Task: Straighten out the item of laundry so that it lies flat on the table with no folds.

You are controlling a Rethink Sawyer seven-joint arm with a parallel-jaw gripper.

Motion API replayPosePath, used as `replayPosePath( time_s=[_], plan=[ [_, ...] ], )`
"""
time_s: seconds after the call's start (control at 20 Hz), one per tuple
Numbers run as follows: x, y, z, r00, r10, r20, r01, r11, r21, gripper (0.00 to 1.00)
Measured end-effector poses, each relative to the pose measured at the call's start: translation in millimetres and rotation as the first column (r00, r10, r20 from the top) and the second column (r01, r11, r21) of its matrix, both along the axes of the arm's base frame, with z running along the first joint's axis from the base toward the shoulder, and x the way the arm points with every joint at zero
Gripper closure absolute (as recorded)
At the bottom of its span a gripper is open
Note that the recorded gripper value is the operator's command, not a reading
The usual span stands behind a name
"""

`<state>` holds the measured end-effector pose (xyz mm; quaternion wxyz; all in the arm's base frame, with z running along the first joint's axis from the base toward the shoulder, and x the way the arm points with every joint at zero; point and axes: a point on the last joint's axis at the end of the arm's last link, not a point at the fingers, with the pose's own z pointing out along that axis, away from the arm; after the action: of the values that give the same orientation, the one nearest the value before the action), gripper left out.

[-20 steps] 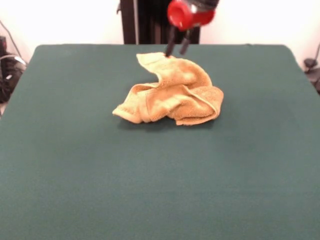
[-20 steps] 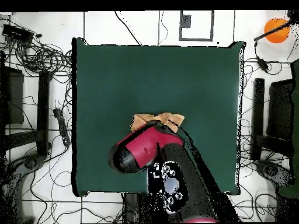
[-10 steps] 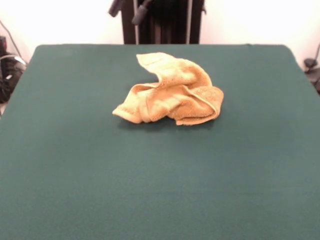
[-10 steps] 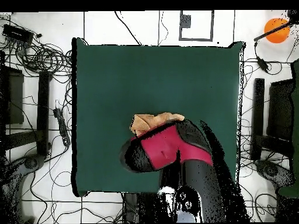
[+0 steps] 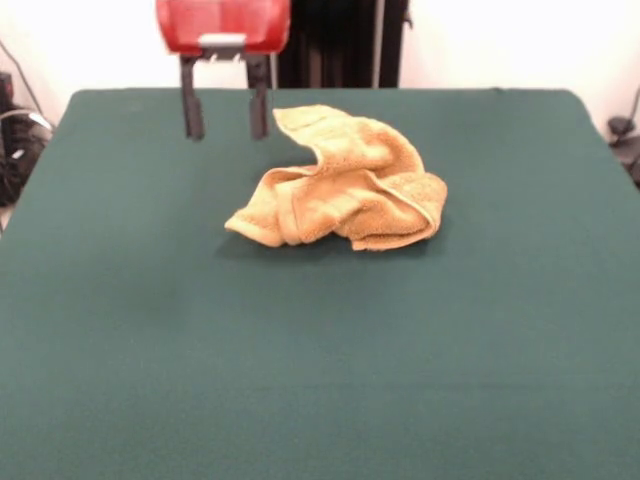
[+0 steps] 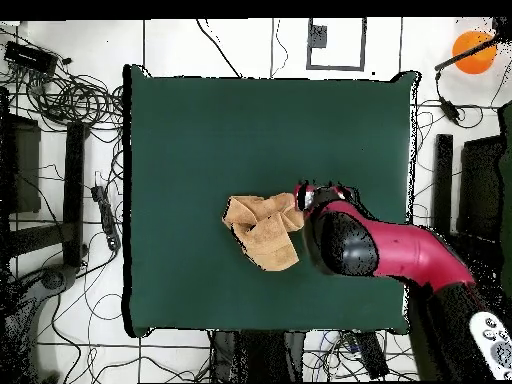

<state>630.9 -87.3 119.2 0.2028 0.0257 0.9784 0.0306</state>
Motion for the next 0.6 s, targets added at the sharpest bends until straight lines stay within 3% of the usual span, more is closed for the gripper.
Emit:
replayPosePath(
  time_s=[0.1,0.2,0.35,0.45,0.5,0.6],
  plan=[
    [-0.3,-4.2,-15.2,0.998,-0.042,0.052,0.039,0.998,0.052,0.00],
    [-3.1,1.4,-22.7,0.997,-0.042,0.057,0.039,0.997,0.064,0.00],
    [-14.4,28.5,-36.2,1.000,0.003,-0.010,-0.002,0.999,0.040,0.00],
    [-25.8,56.0,-41.4,0.994,0.059,-0.094,-0.058,0.998,0.009,0.00],
    [-43.9,93.1,-43.1,0.967,0.138,-0.214,-0.148,0.989,-0.030,0.00],
    [-59.3,120.6,-39.8,0.932,0.196,-0.305,-0.224,0.973,-0.060,0.00]
  ],
)
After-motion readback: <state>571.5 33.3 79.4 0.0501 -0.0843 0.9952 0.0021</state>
